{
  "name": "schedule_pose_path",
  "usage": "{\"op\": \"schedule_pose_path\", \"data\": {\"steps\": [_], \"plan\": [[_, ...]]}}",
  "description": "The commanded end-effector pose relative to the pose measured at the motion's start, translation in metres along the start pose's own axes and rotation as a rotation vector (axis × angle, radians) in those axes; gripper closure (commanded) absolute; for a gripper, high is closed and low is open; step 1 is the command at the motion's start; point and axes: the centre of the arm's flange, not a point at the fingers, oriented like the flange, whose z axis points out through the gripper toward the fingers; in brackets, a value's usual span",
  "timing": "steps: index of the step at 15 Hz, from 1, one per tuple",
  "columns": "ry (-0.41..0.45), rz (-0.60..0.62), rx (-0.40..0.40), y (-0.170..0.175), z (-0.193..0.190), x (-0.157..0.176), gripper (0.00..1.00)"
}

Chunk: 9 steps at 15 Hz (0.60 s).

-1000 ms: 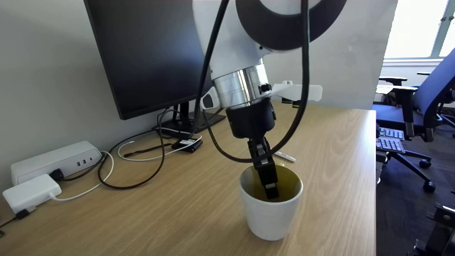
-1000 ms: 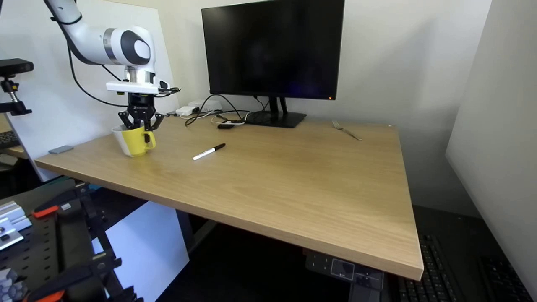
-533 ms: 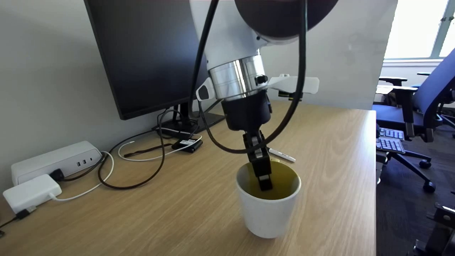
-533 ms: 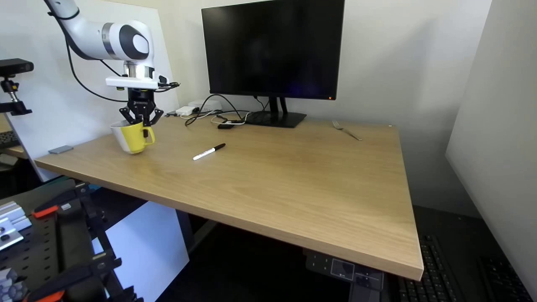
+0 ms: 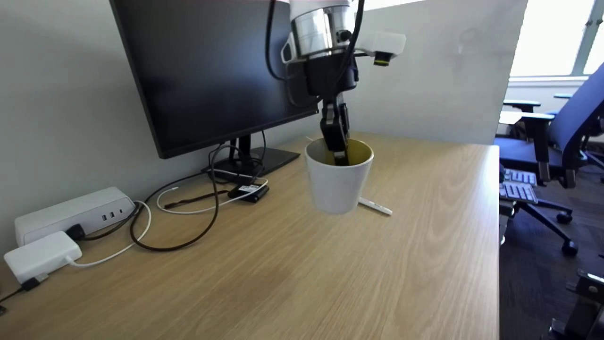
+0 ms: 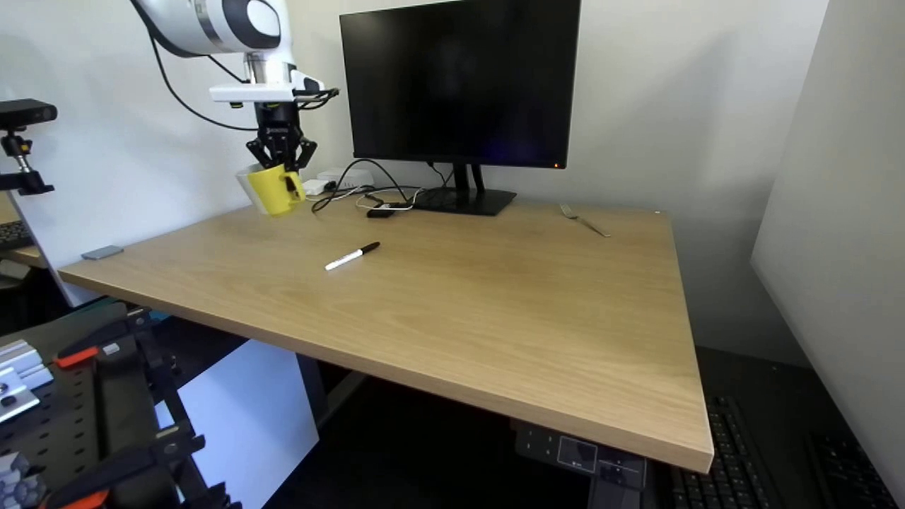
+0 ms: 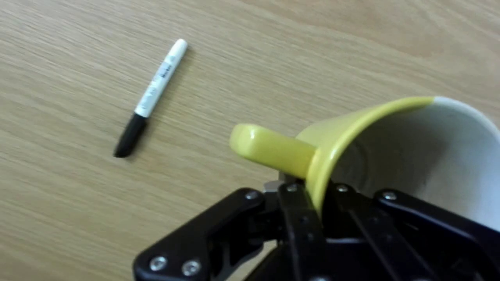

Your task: Pick up the cup, move it to the right, pick up the pen from the table and put it in the cup.

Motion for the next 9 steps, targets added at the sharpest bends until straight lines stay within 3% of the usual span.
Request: {"op": "schedule_pose_path", "data": {"steps": [1,5,9], "plan": [[0.000,0.190,-0.021,0.043,-0.048,-0.023,0.97],[0.005,0.374,-0.035,0.088,-0.080,-0.054,0.97],[0.030,0.595,0.017,0.148,-0.100,-0.095,0.97]]}}
